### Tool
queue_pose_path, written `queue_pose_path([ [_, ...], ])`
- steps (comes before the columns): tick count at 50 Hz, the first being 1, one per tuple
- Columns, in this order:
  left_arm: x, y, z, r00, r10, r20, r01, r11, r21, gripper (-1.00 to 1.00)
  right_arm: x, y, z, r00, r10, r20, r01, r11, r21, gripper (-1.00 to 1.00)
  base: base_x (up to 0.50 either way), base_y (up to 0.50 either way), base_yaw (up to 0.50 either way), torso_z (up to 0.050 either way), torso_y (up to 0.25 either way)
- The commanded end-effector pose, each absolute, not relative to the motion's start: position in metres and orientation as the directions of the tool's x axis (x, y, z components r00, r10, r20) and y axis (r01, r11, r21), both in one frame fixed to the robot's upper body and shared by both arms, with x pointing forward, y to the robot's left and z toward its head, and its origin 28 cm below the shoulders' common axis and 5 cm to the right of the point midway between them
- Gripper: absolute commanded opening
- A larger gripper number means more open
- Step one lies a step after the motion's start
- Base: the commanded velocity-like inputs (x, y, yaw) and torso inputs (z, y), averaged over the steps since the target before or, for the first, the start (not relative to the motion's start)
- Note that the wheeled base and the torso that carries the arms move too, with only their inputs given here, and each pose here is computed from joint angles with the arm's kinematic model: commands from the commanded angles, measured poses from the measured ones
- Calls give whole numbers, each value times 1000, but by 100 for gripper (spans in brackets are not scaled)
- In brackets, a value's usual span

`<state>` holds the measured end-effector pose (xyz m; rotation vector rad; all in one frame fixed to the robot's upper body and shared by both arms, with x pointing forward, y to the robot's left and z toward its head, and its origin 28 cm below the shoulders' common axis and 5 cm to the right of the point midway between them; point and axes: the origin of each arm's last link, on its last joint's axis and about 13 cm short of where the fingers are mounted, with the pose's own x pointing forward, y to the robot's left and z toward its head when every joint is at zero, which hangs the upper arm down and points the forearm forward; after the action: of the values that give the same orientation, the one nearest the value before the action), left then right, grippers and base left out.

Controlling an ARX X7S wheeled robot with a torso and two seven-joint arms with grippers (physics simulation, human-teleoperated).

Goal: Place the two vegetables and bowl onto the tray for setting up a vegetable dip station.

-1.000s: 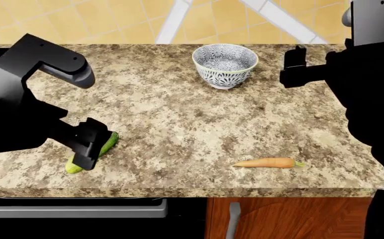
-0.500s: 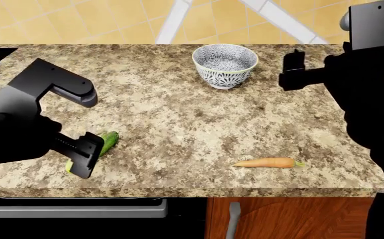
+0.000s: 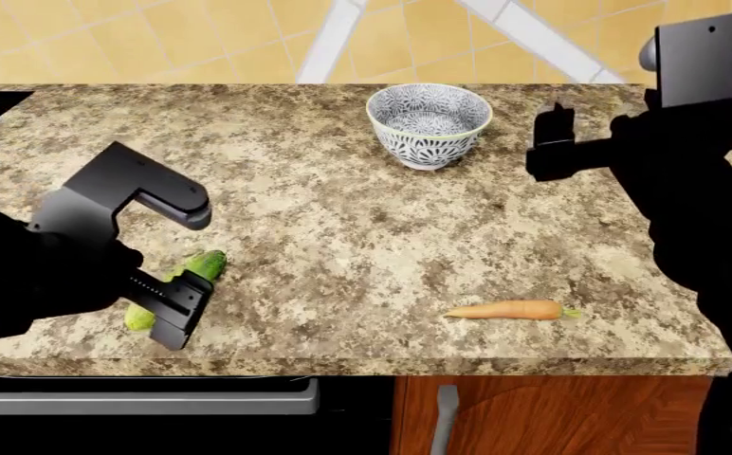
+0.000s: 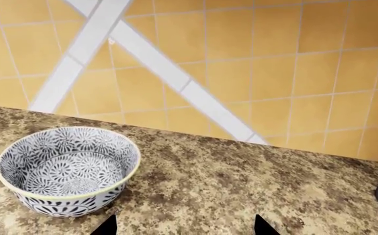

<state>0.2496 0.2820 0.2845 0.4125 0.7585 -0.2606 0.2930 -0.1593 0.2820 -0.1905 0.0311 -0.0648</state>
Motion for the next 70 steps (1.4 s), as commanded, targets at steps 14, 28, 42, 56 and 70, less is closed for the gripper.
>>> queue_pose_path([
  [14,257,277,264,657,-83,-749,419,866,272,100,294,-162,274,997,-69,-34,62,981,-182,100,0,0,0,0,0],
  [28,259,277,254,637,-66,-768,419,866,273,100,293,-163,270,997,-72,-40,64,983,-174,100,0,0,0,0,0],
  [42,258,278,256,655,-44,-754,395,871,292,-100,293,-165,267,996,-77,-46,68,983,-170,100,0,0,0,0,0],
  [56,237,283,317,936,-104,-335,188,955,229,-100,292,-166,268,996,-80,-41,72,983,-171,100,0,0,0,0,0],
  [70,183,281,357,991,-67,117,52,990,128,-100,286,-163,280,998,-58,-36,51,984,-170,100,0,0,0,0,0],
])
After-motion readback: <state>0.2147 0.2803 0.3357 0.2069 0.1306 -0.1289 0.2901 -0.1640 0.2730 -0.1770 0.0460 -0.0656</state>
